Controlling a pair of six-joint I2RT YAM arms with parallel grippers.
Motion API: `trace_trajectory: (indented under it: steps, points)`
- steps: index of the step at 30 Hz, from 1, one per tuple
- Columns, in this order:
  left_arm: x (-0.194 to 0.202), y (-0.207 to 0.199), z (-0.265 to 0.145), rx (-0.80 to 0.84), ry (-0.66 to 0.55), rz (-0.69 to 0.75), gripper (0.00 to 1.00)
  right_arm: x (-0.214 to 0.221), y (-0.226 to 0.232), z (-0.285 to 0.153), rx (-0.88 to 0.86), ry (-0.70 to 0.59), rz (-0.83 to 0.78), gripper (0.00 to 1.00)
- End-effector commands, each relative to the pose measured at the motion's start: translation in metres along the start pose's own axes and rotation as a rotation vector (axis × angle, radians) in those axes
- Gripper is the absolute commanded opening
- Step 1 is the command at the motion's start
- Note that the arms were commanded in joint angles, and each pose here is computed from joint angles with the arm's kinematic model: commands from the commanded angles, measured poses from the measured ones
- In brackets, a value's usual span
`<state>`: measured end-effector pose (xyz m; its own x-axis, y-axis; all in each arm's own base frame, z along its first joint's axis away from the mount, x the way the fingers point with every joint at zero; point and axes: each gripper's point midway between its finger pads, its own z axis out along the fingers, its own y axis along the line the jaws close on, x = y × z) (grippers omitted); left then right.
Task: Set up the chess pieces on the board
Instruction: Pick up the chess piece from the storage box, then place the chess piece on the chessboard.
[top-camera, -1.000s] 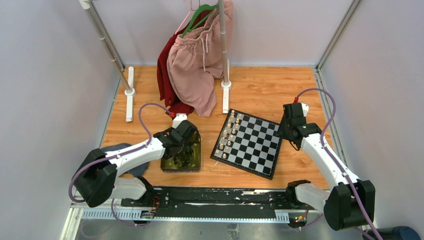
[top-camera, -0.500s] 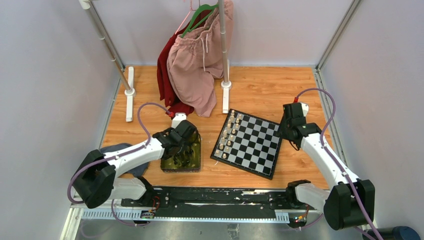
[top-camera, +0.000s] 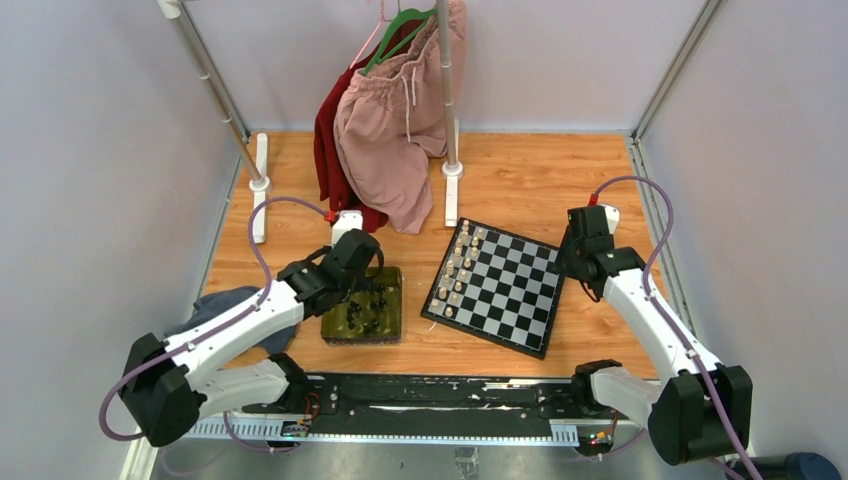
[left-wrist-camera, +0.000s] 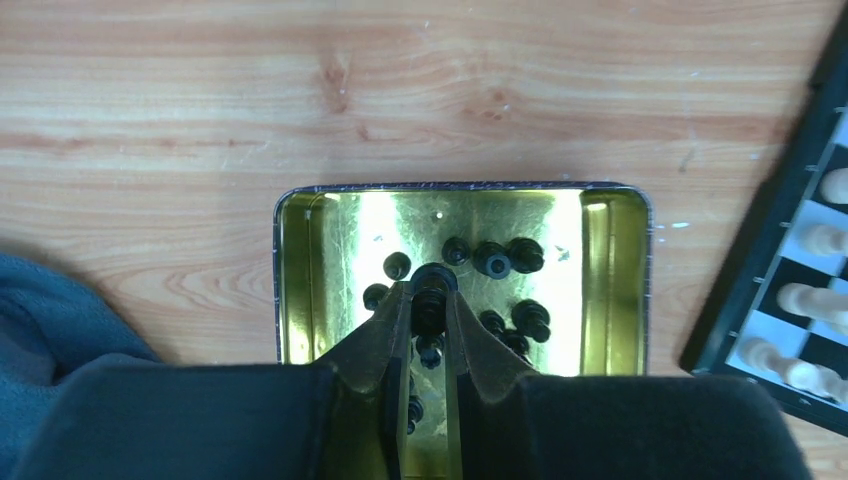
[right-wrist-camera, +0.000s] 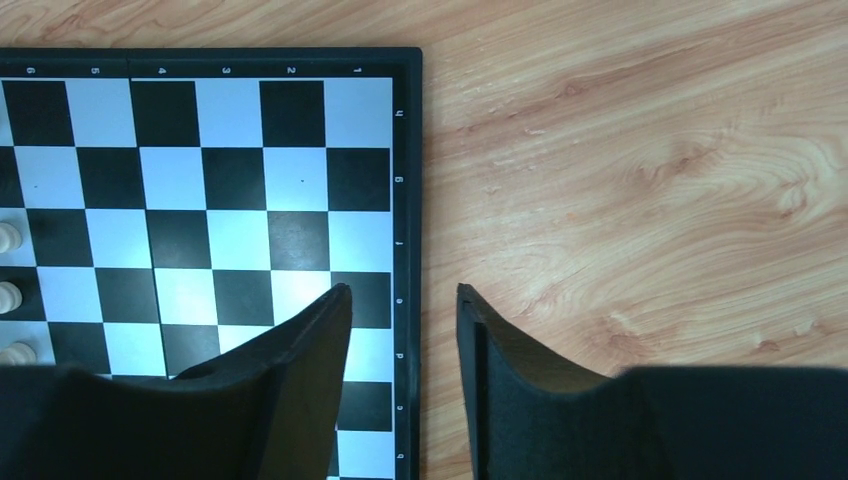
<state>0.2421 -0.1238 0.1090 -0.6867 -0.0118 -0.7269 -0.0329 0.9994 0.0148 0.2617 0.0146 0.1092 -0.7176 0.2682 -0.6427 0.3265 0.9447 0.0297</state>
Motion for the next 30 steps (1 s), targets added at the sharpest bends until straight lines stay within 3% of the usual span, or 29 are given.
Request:
trace_trajectory:
  steps: [1, 4, 12, 20, 30]
  points:
    - [-0.025, -0.008, -0.020, 0.077, -0.036, 0.030, 0.00, -0.003, -0.012, -0.007, 0.054, -0.023, -0.043, 0.55]
    - [-0.038, -0.024, -0.029, 0.155, -0.038, 0.057, 0.00, -0.004, -0.019, -0.007, 0.079, -0.033, -0.043, 0.64]
    - [-0.068, -0.100, -0.057, 0.339, -0.080, 0.249, 0.00, -0.008, -0.049, -0.002, 0.139, -0.028, 0.040, 0.70]
    - [-0.050, -0.209, -0.072, 0.572, -0.076, 0.439, 0.00, -0.010, -0.084, 0.005, 0.199, -0.036, 0.203, 0.77]
    - [-0.022, -0.303, -0.082, 0.723, -0.082, 0.665, 0.00, -0.005, -0.103, 0.018, 0.236, -0.043, 0.379, 0.78]
